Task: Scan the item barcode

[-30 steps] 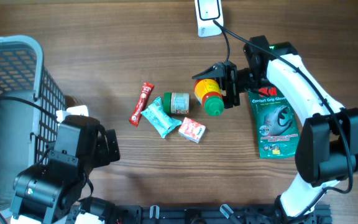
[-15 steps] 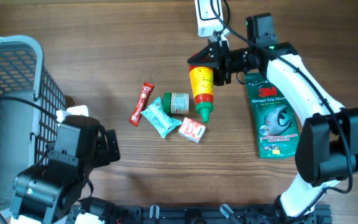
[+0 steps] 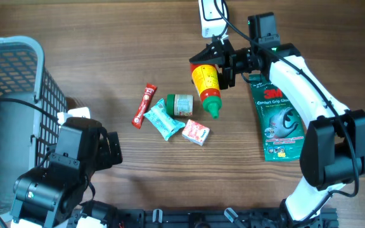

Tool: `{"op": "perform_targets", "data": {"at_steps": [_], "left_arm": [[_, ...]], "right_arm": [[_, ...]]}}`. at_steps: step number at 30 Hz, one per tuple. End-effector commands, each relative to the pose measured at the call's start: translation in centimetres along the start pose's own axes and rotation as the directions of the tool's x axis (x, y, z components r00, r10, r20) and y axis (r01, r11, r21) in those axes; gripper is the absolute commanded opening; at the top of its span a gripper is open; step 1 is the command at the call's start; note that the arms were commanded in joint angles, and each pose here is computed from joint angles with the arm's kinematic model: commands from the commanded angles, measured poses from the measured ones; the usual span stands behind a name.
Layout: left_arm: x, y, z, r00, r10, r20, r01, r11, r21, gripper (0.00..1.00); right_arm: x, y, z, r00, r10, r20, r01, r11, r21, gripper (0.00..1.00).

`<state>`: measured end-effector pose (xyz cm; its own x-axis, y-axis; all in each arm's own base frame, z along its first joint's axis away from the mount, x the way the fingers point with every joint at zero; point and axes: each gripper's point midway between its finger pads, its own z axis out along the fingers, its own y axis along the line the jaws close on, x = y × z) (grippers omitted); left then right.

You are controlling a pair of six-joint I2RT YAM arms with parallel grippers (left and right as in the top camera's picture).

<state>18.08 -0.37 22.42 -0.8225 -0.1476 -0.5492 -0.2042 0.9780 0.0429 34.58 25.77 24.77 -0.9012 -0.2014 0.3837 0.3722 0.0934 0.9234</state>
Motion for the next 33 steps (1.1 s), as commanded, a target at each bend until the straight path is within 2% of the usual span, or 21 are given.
{"op": "perform_targets", "data": {"at_steps": [1,3,5,6,9,11,13,17,21,23,28,33], "left_arm": [[0.0,-0.1,-0.1,1.0,-0.016,0.001,0.016,1.0,0.007,1.0],[0.0,-0.1,-0.1,1.0,-0.016,0.001,0.016,1.0,0.007,1.0],[0.0,-0.1,-0.1,1.0,-0.016,0.001,0.016,1.0,0.007,1.0],[0.0,-0.1,-0.1,1.0,-0.016,0.001,0.016,1.0,0.007,1.0],[0.0,-0.1,-0.1,1.0,-0.016,0.001,0.016,1.0,0.007,1.0],[0.0,-0.1,-0.1,1.0,-0.016,0.001,0.016,1.0,0.007,1.0],[0.0,-0.1,-0.1,1.0,-0.016,0.001,0.016,1.0,0.007,1.0],[0.0,-0.1,-0.1,1.0,-0.016,0.001,0.016,1.0,0.007,1.0],[0.0,-0.1,-0.1,1.0,-0.016,0.001,0.016,1.0,0.007,1.0],[0.0,-0.1,-0.1,1.0,-0.016,0.001,0.016,1.0,0.007,1.0],[0.0,-0.1,-0.1,1.0,-0.016,0.001,0.016,1.0,0.007,1.0],[0.0,-0.1,-0.1,1.0,-0.016,0.001,0.016,1.0,0.007,1.0]], "right_arm": [[1.7,1.8,0.1,0.998,-0.012,-0.059,0.011,1.0,-0.029,0.04],[1.2,1.7,0.1,0.996,-0.079,-0.036,0.079,0.997,-0.019,0.04],[-0.4,0.9,0.1,0.985,-0.163,0.05,0.161,0.986,0.039,0.04],[-1.9,0.0,-0.1,0.973,-0.189,0.13,0.176,0.979,0.104,0.04],[-4.3,-1.5,-0.8,0.939,-0.237,0.248,0.184,0.958,0.219,0.04],[-6.7,-3.1,-2.2,0.888,-0.277,0.367,0.148,0.928,0.341,0.04],[-8.1,-4.1,-3.3,0.846,-0.321,0.426,0.13,0.898,0.42,0.04],[-10.0,-7.9,-7.8,0.747,-0.285,0.601,-0.122,0.83,0.544,0.04],[-10.7,-8.3,-10.7,0.683,-0.274,0.677,-0.201,0.82,0.535,0.04],[-11.5,-7.8,-12.6,0.629,-0.288,0.722,-0.225,0.822,0.523,0.05],[-14.0,-4.0,-13.4,0.538,-0.408,0.738,-0.081,0.846,0.526,0.05],[-16.6,-1.9,-14.8,0.418,-0.419,0.806,-0.042,0.877,0.478,0.05]]}}
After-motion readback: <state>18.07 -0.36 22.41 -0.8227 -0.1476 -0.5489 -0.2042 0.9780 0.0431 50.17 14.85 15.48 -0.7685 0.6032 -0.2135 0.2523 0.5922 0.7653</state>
